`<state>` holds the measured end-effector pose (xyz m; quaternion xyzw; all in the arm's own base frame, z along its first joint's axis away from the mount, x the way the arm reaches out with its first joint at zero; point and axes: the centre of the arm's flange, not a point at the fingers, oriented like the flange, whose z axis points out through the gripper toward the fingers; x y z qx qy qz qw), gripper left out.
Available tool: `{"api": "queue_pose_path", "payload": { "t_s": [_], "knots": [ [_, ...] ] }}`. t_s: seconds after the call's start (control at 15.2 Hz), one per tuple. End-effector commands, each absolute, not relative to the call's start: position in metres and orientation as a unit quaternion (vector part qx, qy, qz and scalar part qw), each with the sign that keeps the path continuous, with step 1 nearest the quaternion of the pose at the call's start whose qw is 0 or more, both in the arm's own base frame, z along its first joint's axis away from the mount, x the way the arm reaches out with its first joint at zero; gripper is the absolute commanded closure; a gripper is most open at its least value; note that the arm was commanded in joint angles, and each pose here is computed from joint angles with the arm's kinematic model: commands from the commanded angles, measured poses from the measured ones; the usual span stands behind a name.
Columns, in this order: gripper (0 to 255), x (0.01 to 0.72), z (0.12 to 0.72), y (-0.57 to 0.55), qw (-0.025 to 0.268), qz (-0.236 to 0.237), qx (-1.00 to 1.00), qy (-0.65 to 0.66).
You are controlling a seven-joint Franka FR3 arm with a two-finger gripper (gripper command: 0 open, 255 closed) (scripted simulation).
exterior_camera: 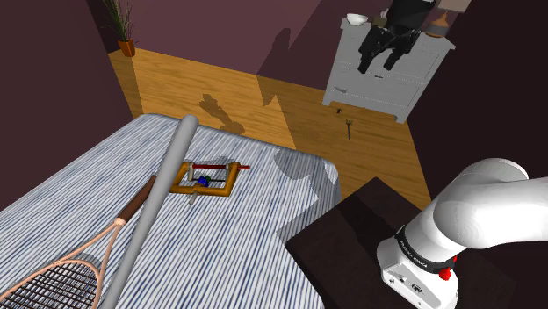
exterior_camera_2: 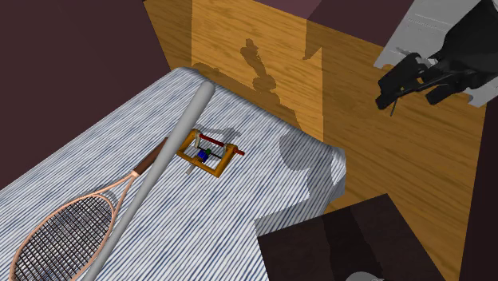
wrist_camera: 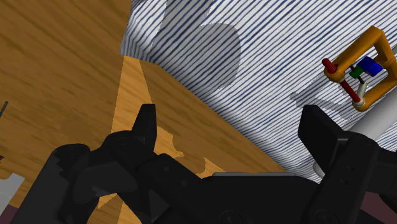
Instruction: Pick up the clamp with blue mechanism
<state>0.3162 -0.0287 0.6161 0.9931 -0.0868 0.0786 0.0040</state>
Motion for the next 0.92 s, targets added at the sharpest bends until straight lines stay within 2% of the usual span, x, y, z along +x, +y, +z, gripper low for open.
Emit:
{"api": "queue_pose_path", "payload": {
  "t_s": [0.0,0.86],
  "knots": [
    [0,0.316,0.616,-0.029,0.004,0.079,0.993,-0.087],
    [0,0.385,0.507,0.086,0.005,0.064,0.994,-0.088]
  ]
}}
